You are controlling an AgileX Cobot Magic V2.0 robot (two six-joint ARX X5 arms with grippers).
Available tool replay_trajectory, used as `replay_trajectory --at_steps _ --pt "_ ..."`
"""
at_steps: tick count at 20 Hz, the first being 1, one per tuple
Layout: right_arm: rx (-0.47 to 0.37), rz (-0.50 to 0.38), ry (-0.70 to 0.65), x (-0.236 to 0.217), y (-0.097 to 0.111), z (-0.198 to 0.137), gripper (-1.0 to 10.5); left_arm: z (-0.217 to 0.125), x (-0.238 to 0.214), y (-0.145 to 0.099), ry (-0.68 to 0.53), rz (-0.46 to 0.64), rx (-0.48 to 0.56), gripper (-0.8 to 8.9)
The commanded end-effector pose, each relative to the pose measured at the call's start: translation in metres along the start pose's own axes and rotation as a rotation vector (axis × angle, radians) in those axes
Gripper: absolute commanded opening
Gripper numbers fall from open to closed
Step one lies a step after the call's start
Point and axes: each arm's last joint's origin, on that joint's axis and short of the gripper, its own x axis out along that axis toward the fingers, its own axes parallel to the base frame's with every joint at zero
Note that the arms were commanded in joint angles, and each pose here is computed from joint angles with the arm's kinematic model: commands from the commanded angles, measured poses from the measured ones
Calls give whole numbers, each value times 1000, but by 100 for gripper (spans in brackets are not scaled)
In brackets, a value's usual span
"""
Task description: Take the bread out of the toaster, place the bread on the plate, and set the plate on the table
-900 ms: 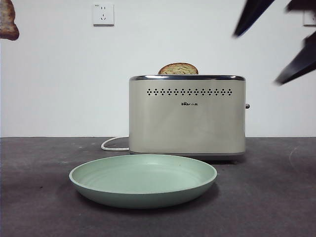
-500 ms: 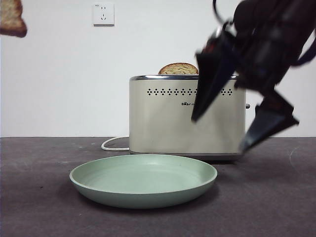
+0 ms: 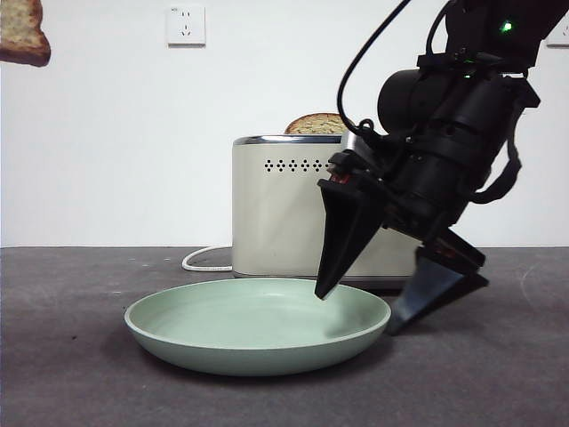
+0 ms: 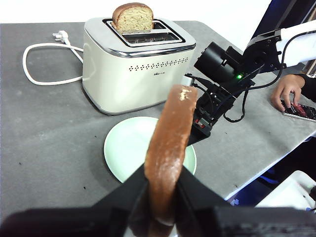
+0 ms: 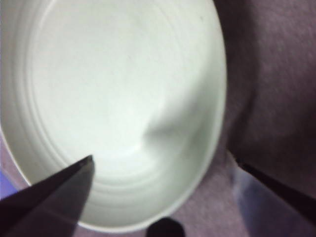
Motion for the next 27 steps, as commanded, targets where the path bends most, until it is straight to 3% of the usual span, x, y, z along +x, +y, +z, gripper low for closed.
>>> replay_trajectory --at_steps 1,2,6,9,15,20,23,27 --pt "-2 2 -14 5 2 2 86 1 -1 0 -12 1 -1 -8" --pt "-4 2 -23 5 2 3 -10 1 -1 0 -12 1 -1 -8" --pt "10 -48 -28 6 1 3 -13 0 -1 0 -12 1 -1 -8" --pt "12 -39 -44 5 4 5 -13 1 -1 0 -11 -4 -6 -8" --pt "-85 8 -164 -19 48 7 -13 5 5 -2 8 -72 -82 -8" --pt "-179 34 -224 -35 88 -1 -13 16 34 2 109 -104 -100 -9" --pt "-198 32 -225 -33 97 -3 -13 28 63 5 150 -165 -98 -9" --pt "-199 28 -226 -33 97 -3 -13 29 110 15 320 -210 -108 -9"
